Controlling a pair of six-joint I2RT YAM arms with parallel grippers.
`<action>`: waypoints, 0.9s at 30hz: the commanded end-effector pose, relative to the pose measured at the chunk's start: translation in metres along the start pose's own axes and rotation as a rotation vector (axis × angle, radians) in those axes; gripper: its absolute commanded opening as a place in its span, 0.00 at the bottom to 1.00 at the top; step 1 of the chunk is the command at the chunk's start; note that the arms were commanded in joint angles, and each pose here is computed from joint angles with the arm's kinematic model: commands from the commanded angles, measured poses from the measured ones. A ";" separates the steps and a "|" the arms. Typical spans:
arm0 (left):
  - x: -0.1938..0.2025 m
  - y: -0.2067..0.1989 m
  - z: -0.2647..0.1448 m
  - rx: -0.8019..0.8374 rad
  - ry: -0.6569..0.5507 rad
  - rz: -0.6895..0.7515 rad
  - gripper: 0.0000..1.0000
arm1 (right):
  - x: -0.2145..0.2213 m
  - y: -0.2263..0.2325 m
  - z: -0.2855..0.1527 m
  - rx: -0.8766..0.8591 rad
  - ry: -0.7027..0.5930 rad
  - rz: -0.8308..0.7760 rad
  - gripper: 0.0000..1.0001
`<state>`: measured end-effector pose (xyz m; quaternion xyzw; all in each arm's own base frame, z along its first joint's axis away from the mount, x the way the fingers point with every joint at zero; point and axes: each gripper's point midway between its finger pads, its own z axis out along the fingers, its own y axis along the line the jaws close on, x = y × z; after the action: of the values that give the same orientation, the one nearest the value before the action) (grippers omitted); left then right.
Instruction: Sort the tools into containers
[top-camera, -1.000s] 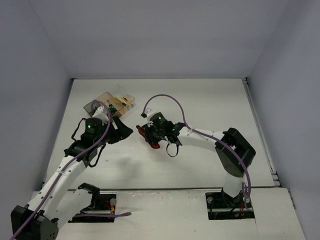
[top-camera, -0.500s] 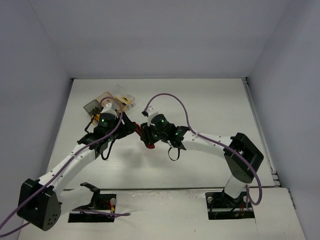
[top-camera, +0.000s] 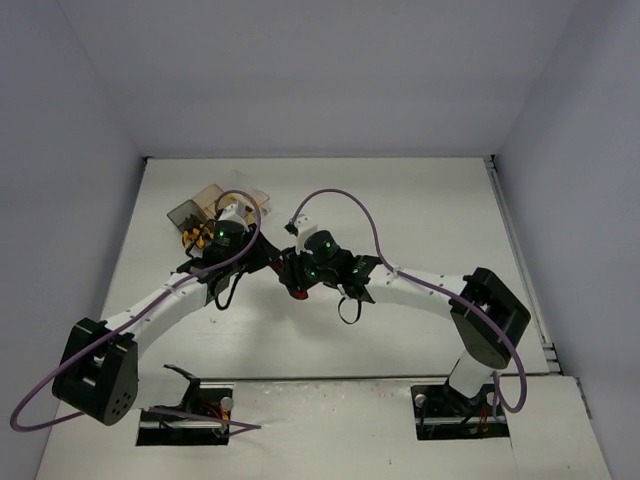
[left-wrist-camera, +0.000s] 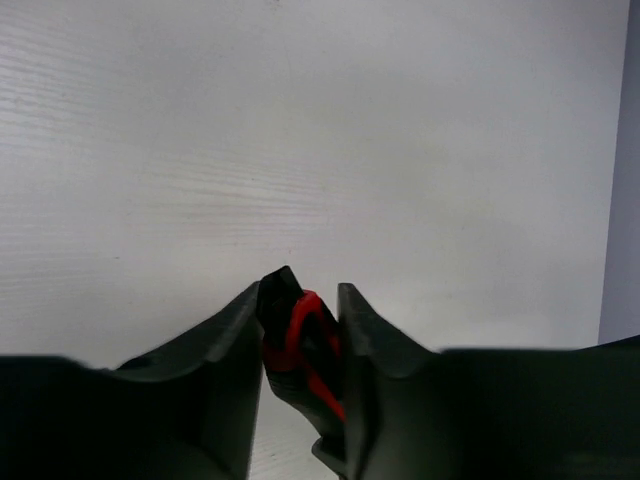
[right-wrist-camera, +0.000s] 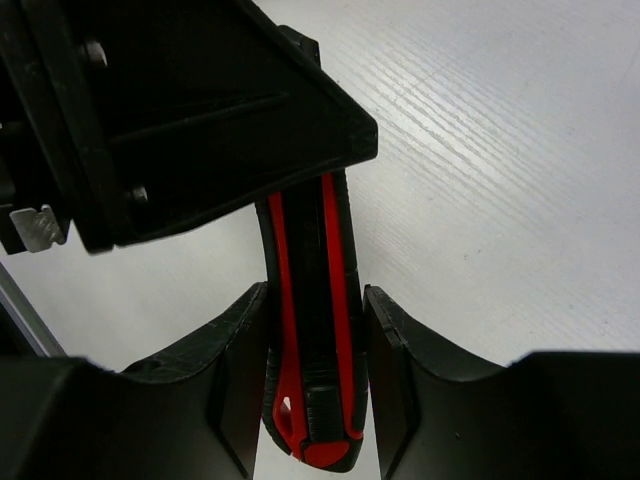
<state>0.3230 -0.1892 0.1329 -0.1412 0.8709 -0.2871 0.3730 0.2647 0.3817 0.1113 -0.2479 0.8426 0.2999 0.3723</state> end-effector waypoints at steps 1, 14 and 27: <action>-0.023 -0.044 -0.001 0.137 -0.059 0.006 0.17 | -0.048 0.022 -0.018 -0.069 -0.163 0.000 0.00; -0.101 -0.035 0.003 0.124 -0.167 0.008 0.00 | -0.051 -0.005 -0.048 0.046 -0.197 -0.020 0.71; -0.272 -0.013 0.035 0.100 -0.344 0.011 0.00 | -0.020 -0.049 -0.106 0.234 -0.203 -0.031 0.76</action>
<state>0.4942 -0.1042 0.2375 -0.1935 0.8074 -0.2823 0.4806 0.2552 0.2970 0.1676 -0.2004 0.8263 0.2410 0.4680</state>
